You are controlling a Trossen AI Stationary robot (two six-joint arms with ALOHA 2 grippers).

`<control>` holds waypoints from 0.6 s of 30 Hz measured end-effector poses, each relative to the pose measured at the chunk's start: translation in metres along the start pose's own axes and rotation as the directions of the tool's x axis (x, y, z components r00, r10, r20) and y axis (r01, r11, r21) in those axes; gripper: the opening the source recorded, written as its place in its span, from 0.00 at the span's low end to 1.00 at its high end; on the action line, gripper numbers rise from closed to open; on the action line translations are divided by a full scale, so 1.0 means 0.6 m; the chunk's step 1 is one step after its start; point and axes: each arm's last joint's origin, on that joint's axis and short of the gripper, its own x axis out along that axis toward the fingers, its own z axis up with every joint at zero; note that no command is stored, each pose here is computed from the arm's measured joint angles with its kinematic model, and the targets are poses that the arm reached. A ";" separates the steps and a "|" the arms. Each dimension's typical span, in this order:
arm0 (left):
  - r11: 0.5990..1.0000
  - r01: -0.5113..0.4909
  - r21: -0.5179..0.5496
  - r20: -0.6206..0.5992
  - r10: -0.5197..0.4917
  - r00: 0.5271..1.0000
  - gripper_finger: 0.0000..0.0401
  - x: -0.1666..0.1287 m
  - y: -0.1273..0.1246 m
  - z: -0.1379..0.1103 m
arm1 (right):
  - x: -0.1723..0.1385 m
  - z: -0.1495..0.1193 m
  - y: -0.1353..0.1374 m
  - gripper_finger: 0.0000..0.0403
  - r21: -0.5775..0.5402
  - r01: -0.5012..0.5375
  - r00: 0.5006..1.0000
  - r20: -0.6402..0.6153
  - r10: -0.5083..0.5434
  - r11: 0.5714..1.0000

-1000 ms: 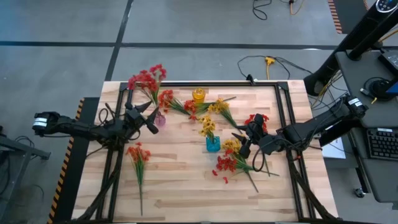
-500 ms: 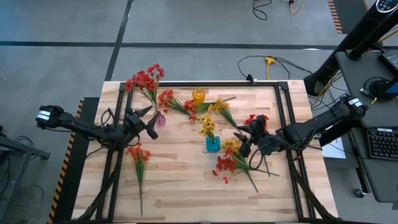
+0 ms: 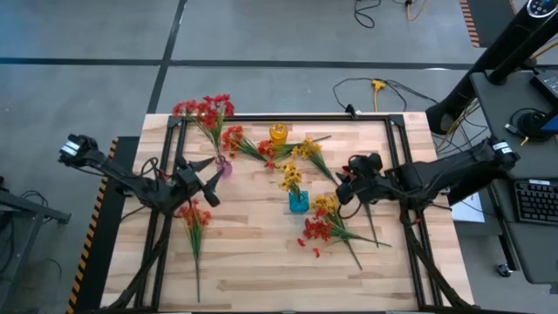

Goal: Sort flowers into vase by color
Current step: Put the bottom orange flowers into the yellow vase

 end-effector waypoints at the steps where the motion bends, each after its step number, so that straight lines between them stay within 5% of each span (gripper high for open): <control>1: 1.000 0.007 0.008 -0.005 -0.007 1.000 0.51 -0.003 -0.003 0.006 | 0.004 0.003 -0.004 0.36 0.008 -0.003 1.000 -0.027 0.003 1.000; 18: 0.989 0.142 -0.031 -0.048 -0.143 0.988 0.51 -0.028 -0.034 0.091 | 0.063 0.055 -0.086 0.36 -0.007 0.078 0.986 -0.150 -0.078 0.997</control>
